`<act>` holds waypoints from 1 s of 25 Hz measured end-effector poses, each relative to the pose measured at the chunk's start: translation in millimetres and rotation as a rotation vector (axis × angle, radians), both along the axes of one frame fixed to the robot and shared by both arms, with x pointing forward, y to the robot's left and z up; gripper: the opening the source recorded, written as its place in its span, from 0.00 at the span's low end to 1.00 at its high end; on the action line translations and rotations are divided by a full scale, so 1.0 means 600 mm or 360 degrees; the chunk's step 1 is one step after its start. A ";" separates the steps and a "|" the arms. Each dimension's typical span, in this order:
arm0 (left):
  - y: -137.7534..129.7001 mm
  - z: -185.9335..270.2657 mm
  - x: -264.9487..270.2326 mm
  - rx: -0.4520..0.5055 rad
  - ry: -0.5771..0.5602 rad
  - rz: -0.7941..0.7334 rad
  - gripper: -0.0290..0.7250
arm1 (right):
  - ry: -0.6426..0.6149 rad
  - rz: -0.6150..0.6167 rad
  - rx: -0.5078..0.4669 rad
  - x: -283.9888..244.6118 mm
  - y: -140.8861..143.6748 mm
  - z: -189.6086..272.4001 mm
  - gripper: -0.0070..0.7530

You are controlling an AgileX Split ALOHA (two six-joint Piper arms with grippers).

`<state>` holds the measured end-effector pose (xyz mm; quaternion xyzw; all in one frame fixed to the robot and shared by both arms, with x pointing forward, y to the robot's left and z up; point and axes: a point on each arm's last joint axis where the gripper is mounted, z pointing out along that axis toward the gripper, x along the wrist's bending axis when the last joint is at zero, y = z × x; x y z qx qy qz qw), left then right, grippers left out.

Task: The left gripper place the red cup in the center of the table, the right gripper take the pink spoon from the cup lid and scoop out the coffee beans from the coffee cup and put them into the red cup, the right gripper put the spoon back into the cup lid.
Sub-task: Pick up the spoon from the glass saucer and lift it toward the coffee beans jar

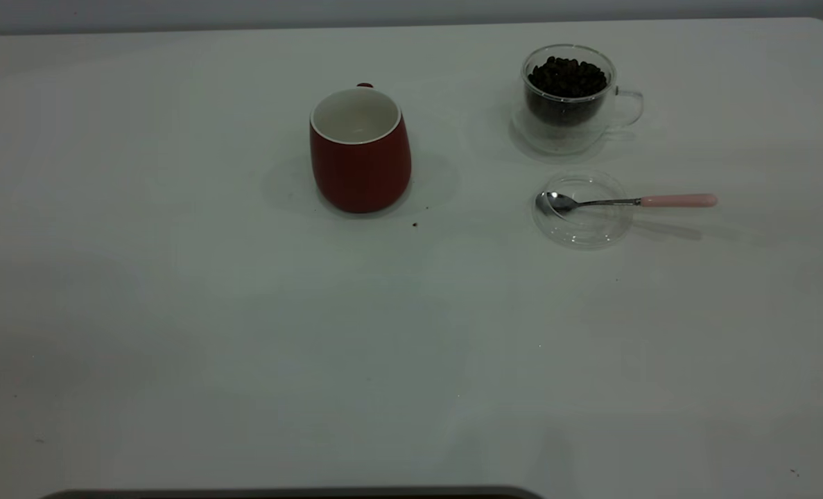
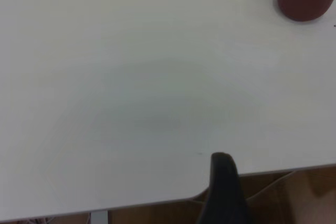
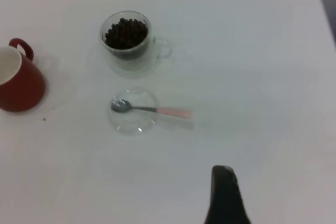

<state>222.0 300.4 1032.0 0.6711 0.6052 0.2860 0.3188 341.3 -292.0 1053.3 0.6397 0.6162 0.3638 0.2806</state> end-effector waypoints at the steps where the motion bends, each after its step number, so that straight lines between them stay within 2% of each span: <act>1: 0.000 0.000 0.000 0.0000 0.0000 0.0000 0.82 | 0.0006 0.0008 0.0011 0.022 0.000 -0.004 0.75; 11: 0.000 0.000 0.000 -0.0004 0.0000 0.0003 0.82 | 0.0516 0.0123 0.0147 0.226 0.004 -0.131 0.75; 16: 0.000 0.000 0.000 -0.0004 0.0000 0.0003 0.82 | 0.0665 0.0170 0.0202 0.299 0.006 -0.196 0.75; 21: 0.000 0.000 0.000 -0.0004 0.0000 0.0003 0.82 | 0.0821 0.0151 0.0389 0.364 -0.016 -0.277 0.75; 25: 0.000 0.000 0.000 -0.0004 0.0000 0.0003 0.82 | 0.0837 0.0141 0.0583 0.402 -0.058 -0.331 0.75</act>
